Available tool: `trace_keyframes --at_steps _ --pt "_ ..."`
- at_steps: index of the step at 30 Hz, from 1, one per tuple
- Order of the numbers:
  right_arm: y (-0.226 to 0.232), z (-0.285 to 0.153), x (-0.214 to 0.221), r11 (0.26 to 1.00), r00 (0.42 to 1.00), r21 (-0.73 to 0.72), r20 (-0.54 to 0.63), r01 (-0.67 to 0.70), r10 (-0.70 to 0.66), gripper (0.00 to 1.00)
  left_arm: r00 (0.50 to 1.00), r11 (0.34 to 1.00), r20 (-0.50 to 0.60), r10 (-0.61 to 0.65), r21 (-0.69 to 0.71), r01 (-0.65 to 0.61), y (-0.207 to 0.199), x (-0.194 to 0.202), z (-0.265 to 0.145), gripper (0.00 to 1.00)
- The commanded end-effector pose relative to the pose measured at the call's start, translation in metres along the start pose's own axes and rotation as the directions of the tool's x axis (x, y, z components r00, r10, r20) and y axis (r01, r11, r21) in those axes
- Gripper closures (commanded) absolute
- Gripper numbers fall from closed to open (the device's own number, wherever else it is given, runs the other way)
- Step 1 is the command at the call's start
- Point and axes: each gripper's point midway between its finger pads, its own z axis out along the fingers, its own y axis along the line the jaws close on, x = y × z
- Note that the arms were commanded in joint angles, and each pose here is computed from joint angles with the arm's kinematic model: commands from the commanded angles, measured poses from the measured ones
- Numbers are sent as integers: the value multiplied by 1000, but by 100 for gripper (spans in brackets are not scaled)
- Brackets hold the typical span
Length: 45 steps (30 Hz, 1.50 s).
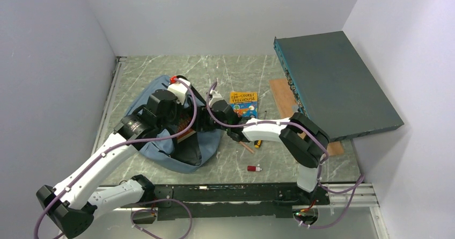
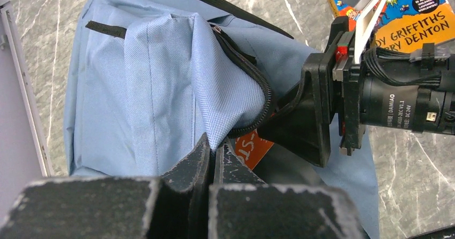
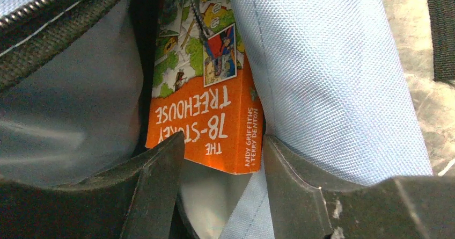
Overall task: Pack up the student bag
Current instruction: Place the book in the student bag.
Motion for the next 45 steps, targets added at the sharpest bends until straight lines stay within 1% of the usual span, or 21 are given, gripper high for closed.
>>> trace_keyframes --at_steps 1,4,6,7,8,11,14,16,19,22,25,27,28,31,34,36,38,40,41,43,45 --pt "17 -1 -14 998 998 -38 33 48 -47 42 990 999 134 -45 17 43 -1 -36 -5 100" --pt "13 4 -7 998 999 -36 20 50 -49 42 991 999 121 -49 25 46 -2 -37 -6 100" --pt "14 8 -5 998 999 -42 4 46 -46 44 990 999 130 -49 27 46 -2 -36 -5 100" --pt "16 10 -4 998 999 -49 0 47 -47 50 990 999 136 -48 26 45 -2 -36 -4 100" --pt "16 11 -4 997 999 -51 8 50 -49 58 990 999 134 -48 25 45 -2 -36 -4 100" --pt "11 18 -6 997 996 -28 54 66 -65 73 991 998 125 -52 41 47 -5 -38 -7 100" --pt "12 28 -15 998 994 -14 91 67 -66 82 988 998 144 -52 45 46 -6 -38 -5 100" --pt "14 35 -22 997 986 2 149 81 -80 83 990 998 133 -51 45 45 -6 -38 -5 100" --pt "22 46 -39 990 957 41 251 138 -144 83 990 997 126 -56 52 50 -6 -38 -7 100" --pt "29 53 -58 985 935 60 311 161 -171 83 988 998 146 -54 26 50 -1 -38 -7 100" --pt "35 51 -68 980 922 61 334 187 -197 80 988 999 144 -53 11 52 2 -38 -9 100" --pt "36 39 -69 976 920 65 326 207 -217 77 988 999 147 -51 -3 52 4 -36 -7 100" --pt "35 31 -67 973 919 69 320 220 -231 74 988 999 146 -48 -11 51 5 -35 -7 100" --pt "40 -3 -65 952 908 61 289 299 -304 59 990 999 135 -46 -11 48 5 -35 -8 100" --pt "37 -29 -49 922 902 59 195 382 -386 46 987 998 149 -61 2 62 4 -38 -11 100" --pt "28 -46 -39 909 900 80 127 410 -417 41 987 998 144 -65 7 65 3 -37 -11 100" --pt "23 -65 -32 892 889 89 77 444 -451 39 990 999 133 -50 10 49 2 -36 -10 100" --pt "16 -85 -29 873 874 104 50 477 -484 42 993 1000 117 -16 7 15 2 -35 -7 100" --pt "17 -97 -33 860 861 113 59 497 -505 44 996 1000 93 1 -8 0 4 -32 -6 100" --pt "5 -113 -38 839 847 178 49 513 -529 44 999 999 49 19 -39 -17 8 -27 -6 100" --pt "-16 -128 -48 804 840 299 15 514 -543 45 1000 999 16 21 -47 -20 9 -22 -7 100"
